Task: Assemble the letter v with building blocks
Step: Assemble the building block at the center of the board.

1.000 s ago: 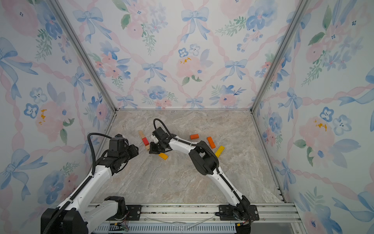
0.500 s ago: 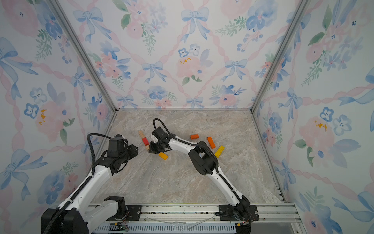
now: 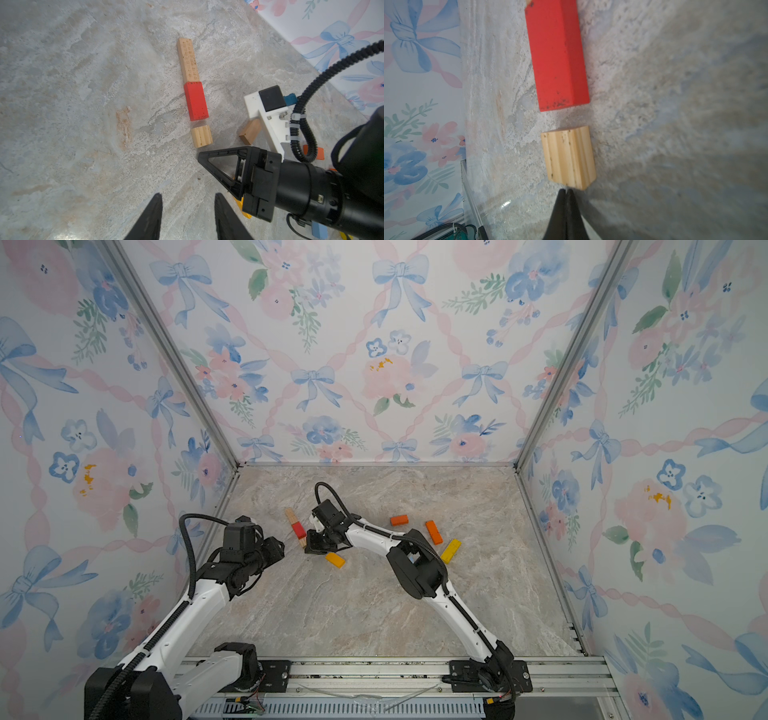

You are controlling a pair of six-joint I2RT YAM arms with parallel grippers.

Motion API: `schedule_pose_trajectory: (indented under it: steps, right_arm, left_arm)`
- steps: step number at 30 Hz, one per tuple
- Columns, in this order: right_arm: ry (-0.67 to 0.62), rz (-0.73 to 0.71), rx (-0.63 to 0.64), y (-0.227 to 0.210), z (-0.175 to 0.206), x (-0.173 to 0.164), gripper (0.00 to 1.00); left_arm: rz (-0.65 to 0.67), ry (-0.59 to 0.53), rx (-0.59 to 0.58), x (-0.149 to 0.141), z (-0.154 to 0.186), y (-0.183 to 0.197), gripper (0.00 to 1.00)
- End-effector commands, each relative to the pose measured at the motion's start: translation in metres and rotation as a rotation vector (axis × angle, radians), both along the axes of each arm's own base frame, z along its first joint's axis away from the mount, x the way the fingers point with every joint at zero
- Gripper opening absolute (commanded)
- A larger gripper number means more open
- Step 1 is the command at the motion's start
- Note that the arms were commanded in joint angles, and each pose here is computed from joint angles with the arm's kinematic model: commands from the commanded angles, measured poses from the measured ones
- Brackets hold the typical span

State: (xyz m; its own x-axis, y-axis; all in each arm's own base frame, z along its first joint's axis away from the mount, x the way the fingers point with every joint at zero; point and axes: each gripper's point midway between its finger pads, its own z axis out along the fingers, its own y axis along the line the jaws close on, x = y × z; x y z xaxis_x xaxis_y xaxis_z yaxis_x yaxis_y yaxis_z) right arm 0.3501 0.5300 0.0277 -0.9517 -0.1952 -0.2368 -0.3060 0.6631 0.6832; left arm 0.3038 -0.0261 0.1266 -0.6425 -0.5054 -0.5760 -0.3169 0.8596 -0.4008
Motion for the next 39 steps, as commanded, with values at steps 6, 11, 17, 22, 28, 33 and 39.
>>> schedule_pose_trajectory:
  steps: [6,11,17,22,28,33,39]
  right_arm:
    - [0.051,-0.028,-0.074,-0.012,-0.036,0.002,0.00]
    - [0.050,-0.029,-0.076,-0.012,-0.037,0.004,0.00]
    - [0.048,-0.032,-0.078,-0.012,-0.039,0.006,0.00]
    - [0.050,-0.036,-0.081,-0.013,-0.041,0.006,0.00]
    - [0.050,-0.040,-0.080,-0.013,-0.042,0.008,0.00]
    - [0.048,-0.044,-0.084,-0.013,-0.043,0.010,0.00]
    - [0.046,-0.047,-0.088,-0.014,-0.044,0.012,0.00]
  left_arm:
    - [0.011,0.012,-0.035,-0.003,-0.008,-0.002,0.44]
    - [0.012,0.011,-0.034,-0.003,-0.008,-0.001,0.44]
    - [0.013,0.009,-0.035,-0.004,-0.008,-0.001,0.44]
    - [0.015,0.012,-0.037,-0.005,-0.010,-0.001,0.44]
    - [0.015,0.012,-0.038,-0.005,-0.010,-0.001,0.44]
    - [0.017,0.011,-0.045,-0.005,-0.009,-0.002,0.44]
    - [0.016,0.013,-0.048,-0.006,-0.010,-0.002,0.44]
